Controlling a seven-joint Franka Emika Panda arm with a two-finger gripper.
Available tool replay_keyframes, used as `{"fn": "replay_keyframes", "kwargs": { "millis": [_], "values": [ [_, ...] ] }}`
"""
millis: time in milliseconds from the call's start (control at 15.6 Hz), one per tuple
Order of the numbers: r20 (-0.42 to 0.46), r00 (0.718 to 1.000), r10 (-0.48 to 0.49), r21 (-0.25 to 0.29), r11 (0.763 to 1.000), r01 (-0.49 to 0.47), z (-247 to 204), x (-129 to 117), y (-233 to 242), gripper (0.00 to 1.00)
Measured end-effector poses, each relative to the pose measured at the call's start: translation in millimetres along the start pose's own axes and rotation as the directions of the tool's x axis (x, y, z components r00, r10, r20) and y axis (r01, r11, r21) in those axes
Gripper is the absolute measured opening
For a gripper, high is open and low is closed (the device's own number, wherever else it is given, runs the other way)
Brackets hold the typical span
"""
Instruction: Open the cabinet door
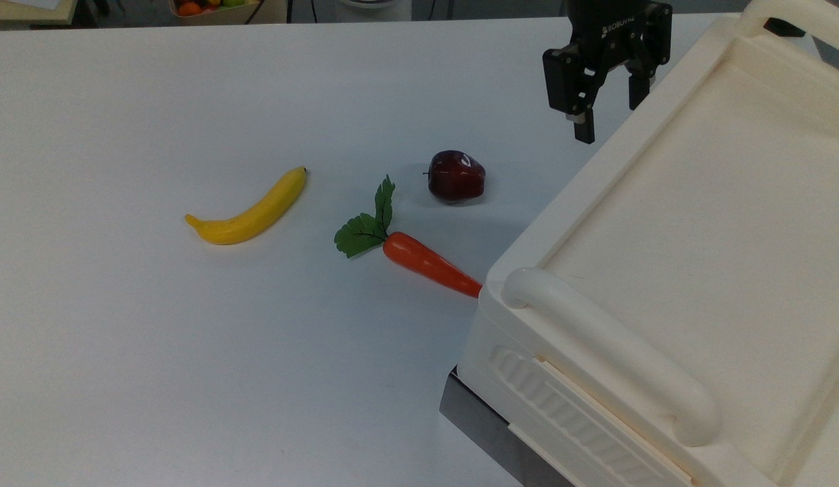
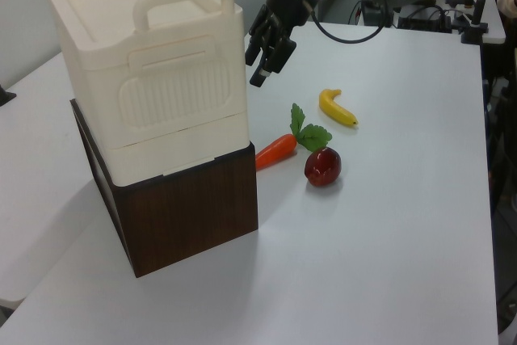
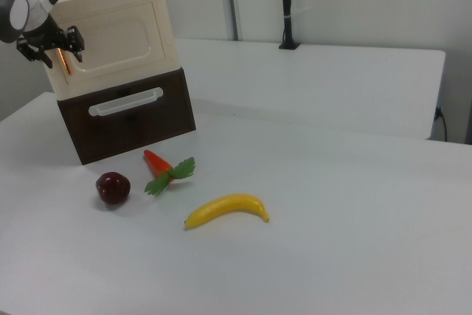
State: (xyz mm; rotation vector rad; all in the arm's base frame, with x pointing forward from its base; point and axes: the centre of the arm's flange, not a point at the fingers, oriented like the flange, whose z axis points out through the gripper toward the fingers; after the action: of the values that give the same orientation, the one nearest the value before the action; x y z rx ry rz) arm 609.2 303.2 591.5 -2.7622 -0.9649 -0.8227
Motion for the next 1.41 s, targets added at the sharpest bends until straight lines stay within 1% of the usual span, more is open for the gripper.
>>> {"fn": "replay_keyframes", "kwargs": {
  "millis": [64,128,192,257,321,385,449,513,577,642,706,770,834,898,962,1026,1091,1155,1219,1411],
  "values": [
    [-0.001,1.000,-0.004,0.004,1.000,0.004,0.4,0.7,-3.1,0.74],
    [-0.002,1.000,-0.007,0.007,1.000,0.007,0.8,1.3,-5.9,0.74],
    [-0.008,1.000,-0.009,0.008,1.000,0.009,0.6,2.3,-7.8,0.70],
    [-0.021,1.000,-0.010,0.007,1.000,0.011,-0.1,3.8,-8.6,0.64],
    [-0.031,0.999,-0.011,0.005,1.000,0.011,-0.5,4.9,-8.6,0.64],
    [-0.031,0.999,-0.011,0.005,1.000,0.011,-0.5,4.9,-8.5,0.58],
    [-0.033,0.999,-0.011,0.005,1.000,0.011,-0.6,5.1,-8.6,0.50],
    [-0.035,0.999,-0.011,0.004,1.000,0.011,-0.7,5.3,-8.5,0.46],
    [-0.035,0.999,-0.011,0.004,1.000,0.011,-0.7,5.3,-8.5,0.45],
    [-0.036,0.999,-0.011,0.004,1.000,0.011,-0.8,5.4,-8.5,0.42],
    [-0.036,0.999,-0.011,0.004,1.000,0.011,-0.8,5.4,-8.5,0.41],
    [-0.036,0.999,-0.011,0.004,1.000,0.011,-0.9,5.5,-8.5,0.33],
    [-0.038,0.999,-0.011,0.004,1.000,0.011,-1.0,5.7,-8.4,0.30],
    [-0.038,0.999,-0.011,0.004,1.000,0.011,-1.0,5.7,-8.4,0.30],
    [-0.039,0.999,-0.011,0.003,1.000,0.011,-1.3,5.8,-8.0,0.24],
    [-0.039,0.999,-0.009,0.002,1.000,0.009,-1.7,5.8,-6.6,0.21],
    [-0.041,0.999,-0.009,0.002,1.000,0.009,-2.3,6.1,-6.4,0.21],
    [-0.041,0.999,-0.008,0.000,1.000,0.008,-2.8,6.2,-5.5,0.15],
    [-0.041,0.999,-0.008,0.000,1.000,0.008,-2.7,6.2,-5.3,0.14],
    [-0.041,0.999,-0.008,0.000,1.000,0.008,-2.7,6.2,-5.3,0.14]
  ]
}}
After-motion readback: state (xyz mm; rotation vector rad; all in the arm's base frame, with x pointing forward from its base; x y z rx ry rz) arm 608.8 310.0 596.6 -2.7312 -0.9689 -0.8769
